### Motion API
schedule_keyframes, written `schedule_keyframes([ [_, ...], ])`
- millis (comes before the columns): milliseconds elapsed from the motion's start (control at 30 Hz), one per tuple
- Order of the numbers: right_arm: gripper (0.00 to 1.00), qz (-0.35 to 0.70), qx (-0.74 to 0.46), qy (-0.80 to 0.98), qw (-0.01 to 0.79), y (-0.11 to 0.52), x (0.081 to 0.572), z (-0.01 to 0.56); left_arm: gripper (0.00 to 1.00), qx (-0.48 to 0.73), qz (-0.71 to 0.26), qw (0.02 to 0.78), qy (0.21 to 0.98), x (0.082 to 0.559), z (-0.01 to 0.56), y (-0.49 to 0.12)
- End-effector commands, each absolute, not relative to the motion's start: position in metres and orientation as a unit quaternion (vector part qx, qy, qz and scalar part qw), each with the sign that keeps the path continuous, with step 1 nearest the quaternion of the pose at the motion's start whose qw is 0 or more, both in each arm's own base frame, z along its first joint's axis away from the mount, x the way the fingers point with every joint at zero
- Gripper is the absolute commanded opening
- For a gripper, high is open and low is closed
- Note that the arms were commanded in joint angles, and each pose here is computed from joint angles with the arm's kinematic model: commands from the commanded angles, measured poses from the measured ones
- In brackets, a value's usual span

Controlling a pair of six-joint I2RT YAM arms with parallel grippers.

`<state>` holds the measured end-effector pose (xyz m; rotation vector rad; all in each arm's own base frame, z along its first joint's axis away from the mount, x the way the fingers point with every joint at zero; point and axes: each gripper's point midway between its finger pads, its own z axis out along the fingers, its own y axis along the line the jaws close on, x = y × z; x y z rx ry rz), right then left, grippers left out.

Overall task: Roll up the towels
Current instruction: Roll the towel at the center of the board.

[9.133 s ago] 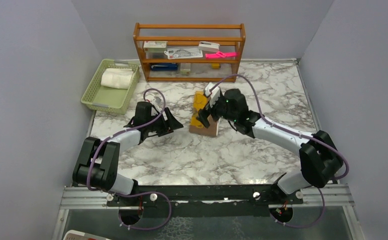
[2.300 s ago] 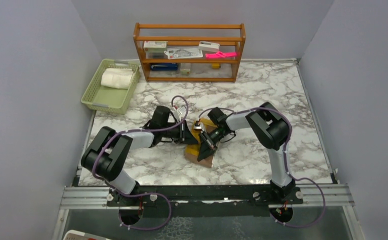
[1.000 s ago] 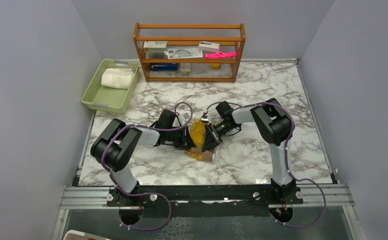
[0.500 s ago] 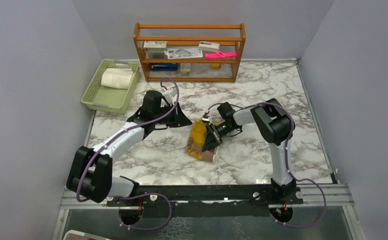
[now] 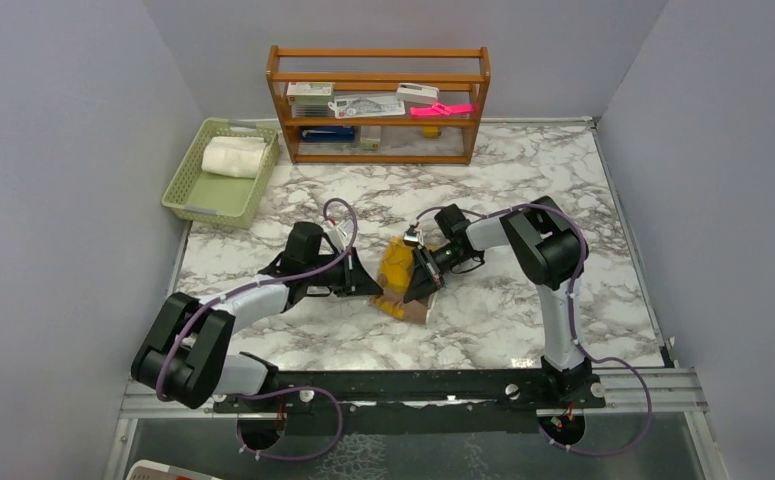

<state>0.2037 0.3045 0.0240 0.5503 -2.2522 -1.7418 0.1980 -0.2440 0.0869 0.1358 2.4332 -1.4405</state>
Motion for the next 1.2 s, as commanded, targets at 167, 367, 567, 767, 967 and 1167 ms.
schedule_keyframes([
  [167,0.01,-0.501,0.137,-0.839,0.163,0.281,0.186,-0.046,0.0,0.088,-0.56,0.156,0.809,0.203,0.11,-0.278],
  [367,0.01,-0.496,0.136,-0.842,0.164,0.281,0.186,-0.048,0.0,0.105,-0.571,0.128,0.804,0.182,0.108,-0.291],
  [567,0.01,-0.495,0.134,-0.842,0.166,0.281,0.186,-0.049,0.0,0.104,-0.565,0.135,0.808,0.183,0.103,-0.292],
  [767,0.01,-0.494,0.136,-0.842,0.166,0.28,0.186,-0.048,0.0,0.076,-0.521,0.158,0.836,0.2,0.074,-0.287],
  [967,0.01,-0.493,0.138,-0.843,0.164,0.28,0.186,-0.047,0.0,0.045,-0.477,0.179,0.86,0.219,0.043,-0.282],
  [1167,0.01,-0.492,0.136,-0.844,0.166,0.279,0.185,-0.049,0.0,0.034,-0.452,0.168,0.875,0.21,0.018,-0.271],
])
